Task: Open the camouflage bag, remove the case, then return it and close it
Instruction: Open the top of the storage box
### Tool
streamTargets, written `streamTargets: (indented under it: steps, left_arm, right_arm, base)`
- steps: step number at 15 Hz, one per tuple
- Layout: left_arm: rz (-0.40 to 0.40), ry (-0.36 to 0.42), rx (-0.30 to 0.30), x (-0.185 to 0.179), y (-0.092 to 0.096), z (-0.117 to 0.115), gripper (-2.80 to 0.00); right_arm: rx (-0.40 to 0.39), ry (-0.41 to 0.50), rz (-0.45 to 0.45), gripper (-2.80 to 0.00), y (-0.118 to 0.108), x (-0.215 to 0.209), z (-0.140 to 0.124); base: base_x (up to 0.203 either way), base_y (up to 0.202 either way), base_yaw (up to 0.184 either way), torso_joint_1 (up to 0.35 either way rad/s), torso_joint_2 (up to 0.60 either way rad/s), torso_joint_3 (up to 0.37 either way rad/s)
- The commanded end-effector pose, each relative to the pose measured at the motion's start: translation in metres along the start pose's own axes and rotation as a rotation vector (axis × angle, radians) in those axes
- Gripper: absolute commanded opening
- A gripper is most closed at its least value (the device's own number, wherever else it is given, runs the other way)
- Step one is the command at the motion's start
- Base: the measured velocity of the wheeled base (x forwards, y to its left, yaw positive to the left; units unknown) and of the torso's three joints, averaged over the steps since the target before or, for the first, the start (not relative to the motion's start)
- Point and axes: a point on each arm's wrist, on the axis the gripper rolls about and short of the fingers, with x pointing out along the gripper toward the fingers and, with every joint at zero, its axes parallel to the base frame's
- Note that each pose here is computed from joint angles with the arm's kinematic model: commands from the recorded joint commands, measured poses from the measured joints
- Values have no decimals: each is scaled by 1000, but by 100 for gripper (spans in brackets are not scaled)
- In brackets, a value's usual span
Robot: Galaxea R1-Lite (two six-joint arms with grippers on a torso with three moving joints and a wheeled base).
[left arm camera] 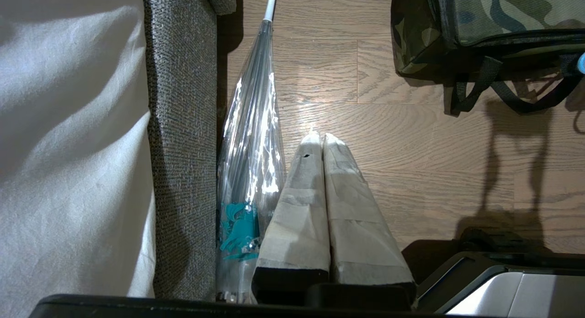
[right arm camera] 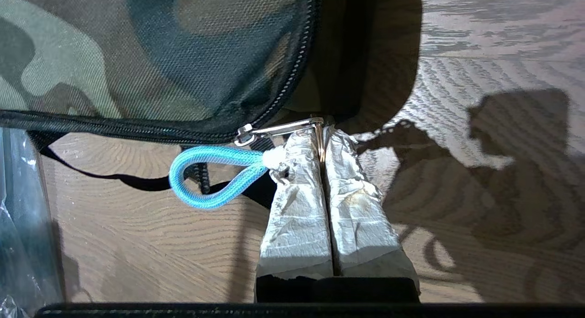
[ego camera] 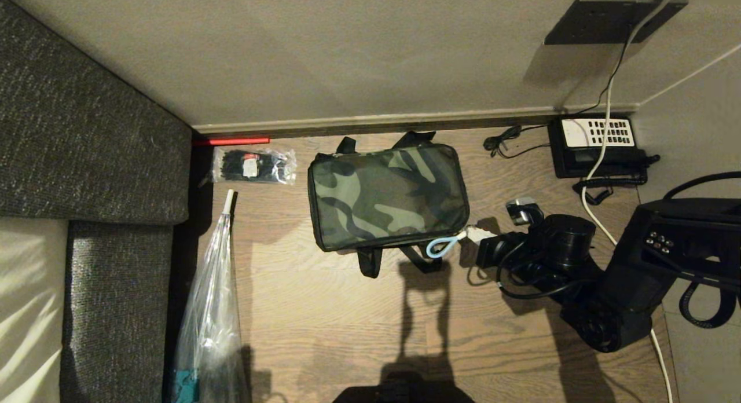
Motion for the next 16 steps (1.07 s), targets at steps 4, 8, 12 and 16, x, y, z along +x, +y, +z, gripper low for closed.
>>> streamTargets:
  steps: [4, 8, 12, 16]
  left_arm:
    - [0, -2, 0, 0, 0, 0, -280]
    - [0, -2, 0, 0, 0, 0, -280]
    - [0, -2, 0, 0, 0, 0, -280]
    - [0, -2, 0, 0, 0, 0, -280]
  right_arm:
    - [-1, -18, -2, -280, -2, 2, 4]
    - [-30, -13, 15, -280, -13, 1, 4]
    - [-27, -15, 10, -280, -16, 2, 5]
    - [-29, -50, 13, -280, -18, 12, 13]
  base:
    - [0, 0, 0, 0, 0, 0]
    - [0, 0, 0, 0, 0, 0]
    - [0, 0, 0, 0, 0, 0]
    - [0, 0, 0, 0, 0, 0]
